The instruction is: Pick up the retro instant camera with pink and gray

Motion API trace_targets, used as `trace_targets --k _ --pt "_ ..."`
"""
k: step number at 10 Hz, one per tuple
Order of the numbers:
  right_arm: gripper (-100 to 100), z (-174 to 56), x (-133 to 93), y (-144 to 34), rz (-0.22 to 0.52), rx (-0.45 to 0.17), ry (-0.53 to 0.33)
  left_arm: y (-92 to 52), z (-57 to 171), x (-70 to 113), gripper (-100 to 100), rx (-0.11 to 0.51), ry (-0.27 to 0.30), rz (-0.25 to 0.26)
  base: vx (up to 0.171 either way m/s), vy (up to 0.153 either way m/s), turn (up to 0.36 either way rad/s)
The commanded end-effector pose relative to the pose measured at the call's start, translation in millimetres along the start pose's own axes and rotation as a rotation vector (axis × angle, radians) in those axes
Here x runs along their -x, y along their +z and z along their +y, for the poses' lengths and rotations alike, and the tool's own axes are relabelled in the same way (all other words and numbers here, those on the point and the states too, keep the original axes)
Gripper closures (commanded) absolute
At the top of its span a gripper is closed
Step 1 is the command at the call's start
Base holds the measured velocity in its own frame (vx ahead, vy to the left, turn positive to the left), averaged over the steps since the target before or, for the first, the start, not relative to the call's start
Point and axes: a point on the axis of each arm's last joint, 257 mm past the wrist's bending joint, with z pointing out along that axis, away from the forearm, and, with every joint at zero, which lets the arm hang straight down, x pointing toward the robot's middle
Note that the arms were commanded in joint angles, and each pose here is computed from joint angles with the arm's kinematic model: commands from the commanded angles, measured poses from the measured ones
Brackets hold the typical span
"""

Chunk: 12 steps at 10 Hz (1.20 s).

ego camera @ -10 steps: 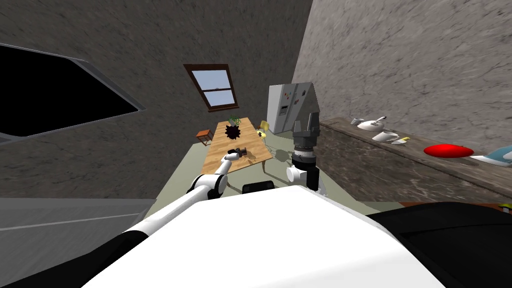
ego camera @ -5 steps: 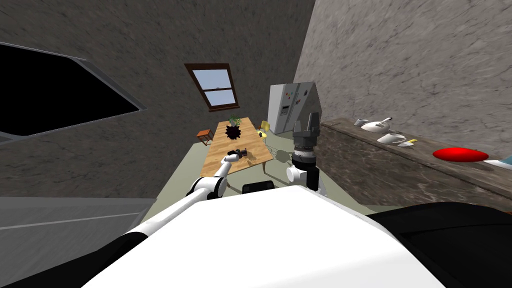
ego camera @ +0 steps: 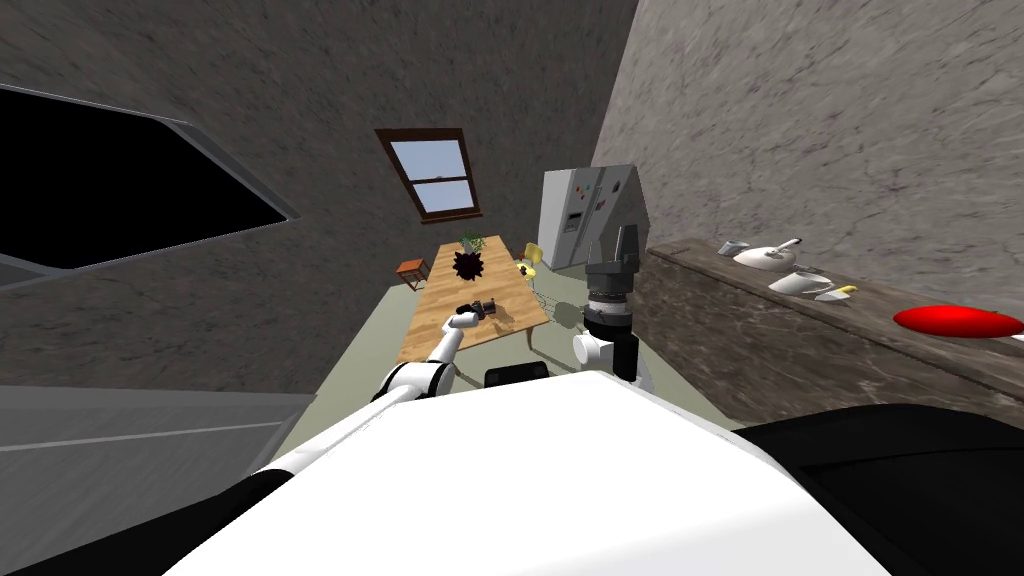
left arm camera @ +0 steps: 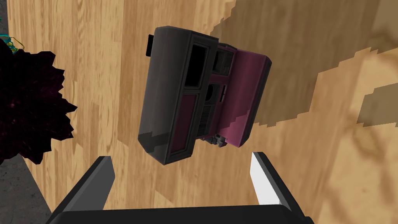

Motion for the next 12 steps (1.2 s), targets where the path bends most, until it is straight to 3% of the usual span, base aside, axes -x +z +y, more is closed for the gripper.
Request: trace_targets --k 1,2,3,4,5,6,7,8,9,10,11,12 --pt "0 0 0 0.0 0.0 0.0 0.0 -3.3 15 6.5 -100 0.019 0.002 -0.006 0.072 -0.017 0.049" --pt "0 0 0 0.0 0.0 0.0 0.0 -6.0 -2 -1.6 -100 -0.015 0.005 0.01 0.035 -0.009 -0.004" --pt "0 0 0 0.0 0.0 0.0 0.0 -8.3 22 3.5 -100 0.021 0.016 0.003 0.072 -0.005 0.066" --pt "0 0 0 0.0 0.0 0.0 0.0 -9.2 26 6.0 -100 0.022 0.012 0.001 0.069 -0.011 0.045" --pt "0 0 0 0.0 0.0 0.0 0.0 -11.9 10 -1.7 -100 -0.009 0.015 0.016 0.026 -0.008 0.007" --pt "0 0 0 0.0 0.0 0.0 0.0 -16.4 34 3.1 -100 0.021 0.022 0.011 0.063 0.001 0.083" --pt "0 0 0 0.0 0.0 0.0 0.0 -19.7 18 -5.0 -100 -0.012 0.025 0.027 0.065 -0.012 0.046" --pt "0 0 0 0.0 0.0 0.0 0.0 -23.2 41 -2.0 -100 0.022 0.034 0.023 0.076 -0.026 0.066" --pt "0 0 0 0.0 0.0 0.0 0.0 -24.5 45 0.6 -100 0.024 0.03 0.021 0.081 -0.024 0.045" --pt "0 0 0 0.0 0.0 0.0 0.0 -27.8 29 -7.5 -100 -0.009 0.033 0.036 0.045 -0.01 0.003" --pt "0 0 0 0.0 0.0 0.0 0.0 -31.1 56 -3.1 -100 0.034 0.041 0.029 0.055 -0.009 0.067" --pt "0 0 0 0.0 0.0 0.0 0.0 -36.3 42 -9.4 -100 0.0 0.039 0.044 0.06 -0.017 0.051"
